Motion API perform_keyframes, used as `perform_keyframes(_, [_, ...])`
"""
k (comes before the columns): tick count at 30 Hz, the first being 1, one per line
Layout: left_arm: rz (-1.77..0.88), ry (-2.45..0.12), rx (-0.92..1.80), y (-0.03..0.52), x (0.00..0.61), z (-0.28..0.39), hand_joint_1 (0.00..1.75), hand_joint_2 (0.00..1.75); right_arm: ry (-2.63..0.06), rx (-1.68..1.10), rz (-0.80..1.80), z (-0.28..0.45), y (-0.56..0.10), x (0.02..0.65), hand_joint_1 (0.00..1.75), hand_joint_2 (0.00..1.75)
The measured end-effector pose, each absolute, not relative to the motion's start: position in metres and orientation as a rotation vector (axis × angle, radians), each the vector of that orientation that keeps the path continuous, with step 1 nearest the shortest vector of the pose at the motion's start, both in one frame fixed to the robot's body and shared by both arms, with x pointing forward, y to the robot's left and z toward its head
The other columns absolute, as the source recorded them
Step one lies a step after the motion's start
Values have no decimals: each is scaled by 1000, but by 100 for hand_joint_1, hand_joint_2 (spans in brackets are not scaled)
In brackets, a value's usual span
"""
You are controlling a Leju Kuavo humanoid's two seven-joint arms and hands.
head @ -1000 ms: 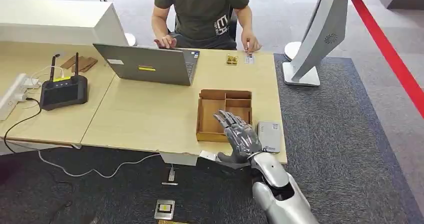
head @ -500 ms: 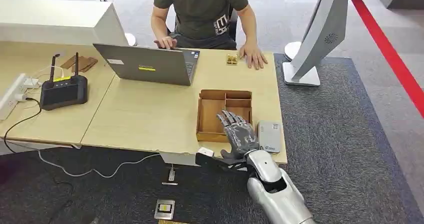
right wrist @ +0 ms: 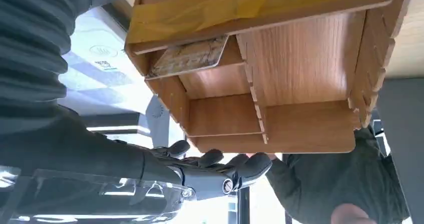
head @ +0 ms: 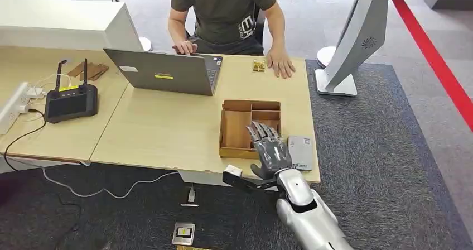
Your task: Pass the card to the sensor for recognition and then transmit it.
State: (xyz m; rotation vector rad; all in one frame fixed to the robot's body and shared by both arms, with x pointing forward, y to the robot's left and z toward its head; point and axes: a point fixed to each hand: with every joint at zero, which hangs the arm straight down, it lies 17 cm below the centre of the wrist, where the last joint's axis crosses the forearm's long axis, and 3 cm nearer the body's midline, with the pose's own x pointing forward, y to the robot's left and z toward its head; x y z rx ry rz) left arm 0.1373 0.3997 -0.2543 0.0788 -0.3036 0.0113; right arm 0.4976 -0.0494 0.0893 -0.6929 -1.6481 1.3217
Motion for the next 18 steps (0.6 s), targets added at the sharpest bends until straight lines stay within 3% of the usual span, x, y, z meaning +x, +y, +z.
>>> perform_keyframes(18, [-11,-312,74,402,138,-253,0,175,-1561,-720,1332,72,-66,511,0,175])
